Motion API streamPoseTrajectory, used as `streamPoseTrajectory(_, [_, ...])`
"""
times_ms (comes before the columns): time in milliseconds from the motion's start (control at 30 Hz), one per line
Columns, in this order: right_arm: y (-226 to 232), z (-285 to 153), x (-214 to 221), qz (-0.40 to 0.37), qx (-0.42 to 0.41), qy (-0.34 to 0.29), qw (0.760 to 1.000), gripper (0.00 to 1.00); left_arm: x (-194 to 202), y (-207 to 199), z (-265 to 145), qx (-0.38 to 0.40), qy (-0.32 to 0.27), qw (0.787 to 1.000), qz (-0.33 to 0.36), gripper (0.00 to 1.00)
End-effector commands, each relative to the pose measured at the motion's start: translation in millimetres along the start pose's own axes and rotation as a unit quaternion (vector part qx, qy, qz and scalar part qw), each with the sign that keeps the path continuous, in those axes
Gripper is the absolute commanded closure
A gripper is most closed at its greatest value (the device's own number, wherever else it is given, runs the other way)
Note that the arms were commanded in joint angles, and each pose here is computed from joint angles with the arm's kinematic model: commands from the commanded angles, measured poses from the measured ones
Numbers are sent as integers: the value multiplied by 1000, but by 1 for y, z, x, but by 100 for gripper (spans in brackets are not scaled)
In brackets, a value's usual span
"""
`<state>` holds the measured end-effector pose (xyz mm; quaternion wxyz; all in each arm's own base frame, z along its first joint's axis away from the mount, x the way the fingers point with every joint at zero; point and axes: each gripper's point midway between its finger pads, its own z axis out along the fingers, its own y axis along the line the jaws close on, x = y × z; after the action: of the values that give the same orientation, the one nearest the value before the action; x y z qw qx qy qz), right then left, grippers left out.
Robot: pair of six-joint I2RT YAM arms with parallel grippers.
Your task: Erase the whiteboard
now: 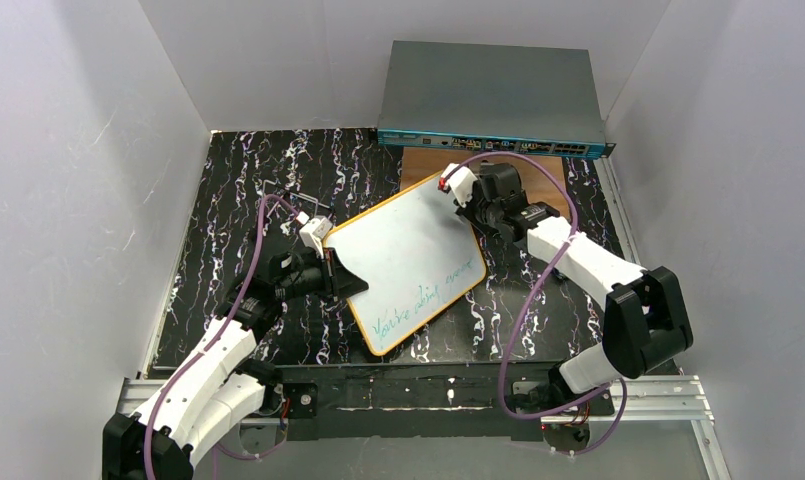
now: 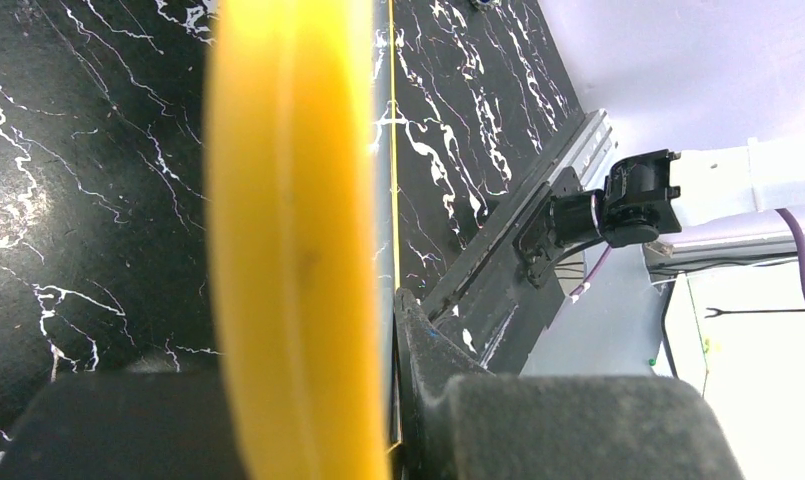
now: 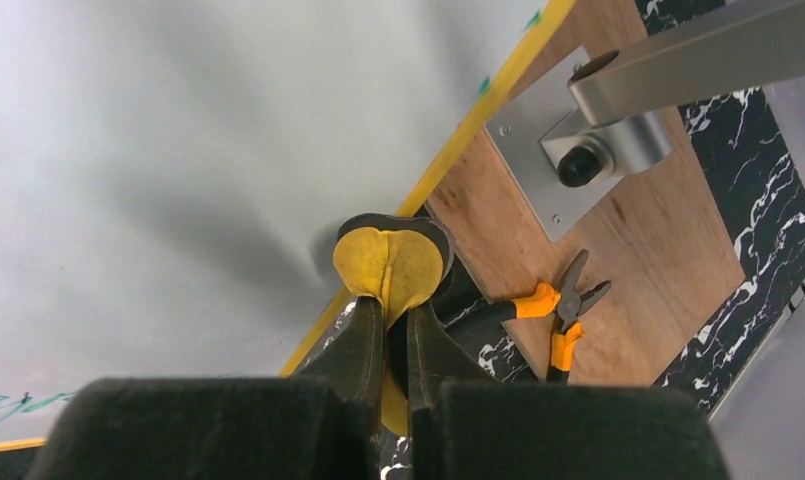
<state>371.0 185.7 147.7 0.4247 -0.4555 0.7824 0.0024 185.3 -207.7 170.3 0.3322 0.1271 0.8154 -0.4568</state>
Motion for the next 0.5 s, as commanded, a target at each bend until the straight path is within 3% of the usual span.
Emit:
streamPoseTrajectory(0, [11,7,32,-2,-4,48,999,99,-3,-18,-3,42,1,998,42,100])
streamPoseTrajectory(267, [48,-6,52,-3,-93,69,993,99,-2,-17,-3,41,0,998,42,100])
streamPoseTrajectory(333, [72,-24,45,-9,-152,37,988,99,-2,-17,-3,40,1,998,41,100])
streamPoseTrajectory(467, [118,-77,15,-61,-247,-93,963,99,-2,-17,0,46,3,998,32,100])
